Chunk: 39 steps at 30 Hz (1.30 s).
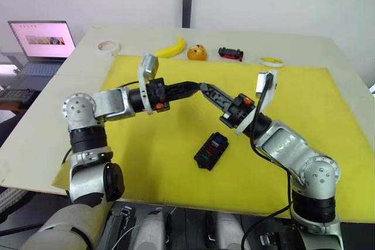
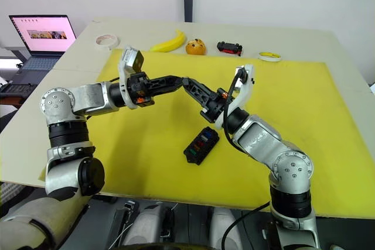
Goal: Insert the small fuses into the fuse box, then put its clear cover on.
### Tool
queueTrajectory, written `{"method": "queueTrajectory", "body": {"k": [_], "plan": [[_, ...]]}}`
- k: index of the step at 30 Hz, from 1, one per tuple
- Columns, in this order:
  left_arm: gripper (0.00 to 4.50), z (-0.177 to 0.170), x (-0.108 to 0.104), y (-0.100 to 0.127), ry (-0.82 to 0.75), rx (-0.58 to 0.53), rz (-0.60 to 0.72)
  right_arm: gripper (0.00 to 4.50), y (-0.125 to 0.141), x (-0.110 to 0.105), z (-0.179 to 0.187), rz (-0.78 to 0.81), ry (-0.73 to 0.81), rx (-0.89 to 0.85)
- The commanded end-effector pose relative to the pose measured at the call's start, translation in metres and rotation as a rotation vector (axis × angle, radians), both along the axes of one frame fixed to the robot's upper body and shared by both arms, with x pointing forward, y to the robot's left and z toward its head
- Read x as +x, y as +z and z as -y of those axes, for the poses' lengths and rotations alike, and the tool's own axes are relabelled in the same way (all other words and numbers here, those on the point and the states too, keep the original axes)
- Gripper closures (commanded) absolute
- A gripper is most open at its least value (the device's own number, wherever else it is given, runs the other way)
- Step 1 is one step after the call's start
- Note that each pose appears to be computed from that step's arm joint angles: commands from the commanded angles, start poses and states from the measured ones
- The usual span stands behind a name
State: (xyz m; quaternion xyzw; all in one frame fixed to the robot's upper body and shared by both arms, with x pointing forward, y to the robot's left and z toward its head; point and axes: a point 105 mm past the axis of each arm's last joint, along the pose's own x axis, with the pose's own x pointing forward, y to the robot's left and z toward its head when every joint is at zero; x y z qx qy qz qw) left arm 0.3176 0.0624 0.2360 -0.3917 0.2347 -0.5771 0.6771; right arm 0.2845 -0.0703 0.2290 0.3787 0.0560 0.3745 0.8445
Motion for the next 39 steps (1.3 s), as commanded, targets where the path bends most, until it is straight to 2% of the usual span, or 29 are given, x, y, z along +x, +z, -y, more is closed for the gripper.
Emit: {"method": "queueTrajectory", "body": {"k": [1,3,4,17,18,20,26,30,32,37,39], "plan": [[4.50,0.003,-0.003,0.013,-0.017,-0.026,0.042,3.21,0.011,-0.008,-0.003,0.041,0.024,0.020],[4.50,0.004,-0.003,0.013,-0.020,-0.023,0.040,4.21,0.011,-0.008,-0.004,0.046,0.029,0.020],[4.50,0.005,-0.004,0.013,-0.023,-0.022,0.040,4.48,0.012,-0.009,-0.004,0.047,0.031,0.021],[4.50,0.002,-0.007,0.010,-0.024,0.029,0.052,4.48,0.020,-0.017,-0.001,0.054,0.065,0.065],[3.83,0.000,-0.009,0.011,-0.032,0.031,0.060,4.50,0.020,-0.018,0.000,0.056,0.066,0.062],[3.07,-0.005,-0.014,0.013,-0.046,0.057,0.095,4.50,0.021,-0.019,0.003,0.063,0.068,0.049],[0.04,-0.021,-0.030,0.008,-0.091,0.282,0.306,4.50,0.019,-0.035,0.016,0.126,0.114,-0.158],[0.04,-0.031,-0.028,-0.019,-0.141,0.529,0.599,4.50,0.008,-0.043,0.028,0.177,0.138,-0.441],[0.04,-0.033,-0.028,-0.030,-0.203,0.606,0.746,4.50,0.002,-0.043,0.034,0.199,0.137,-0.583],[0.04,-0.026,-0.024,-0.052,-0.328,0.708,1.086,4.50,-0.019,-0.042,0.044,0.222,0.137,-0.872],[0.04,-0.019,-0.028,-0.060,-0.394,0.688,1.186,4.50,-0.026,-0.040,0.047,0.233,0.138,-0.952]]}}
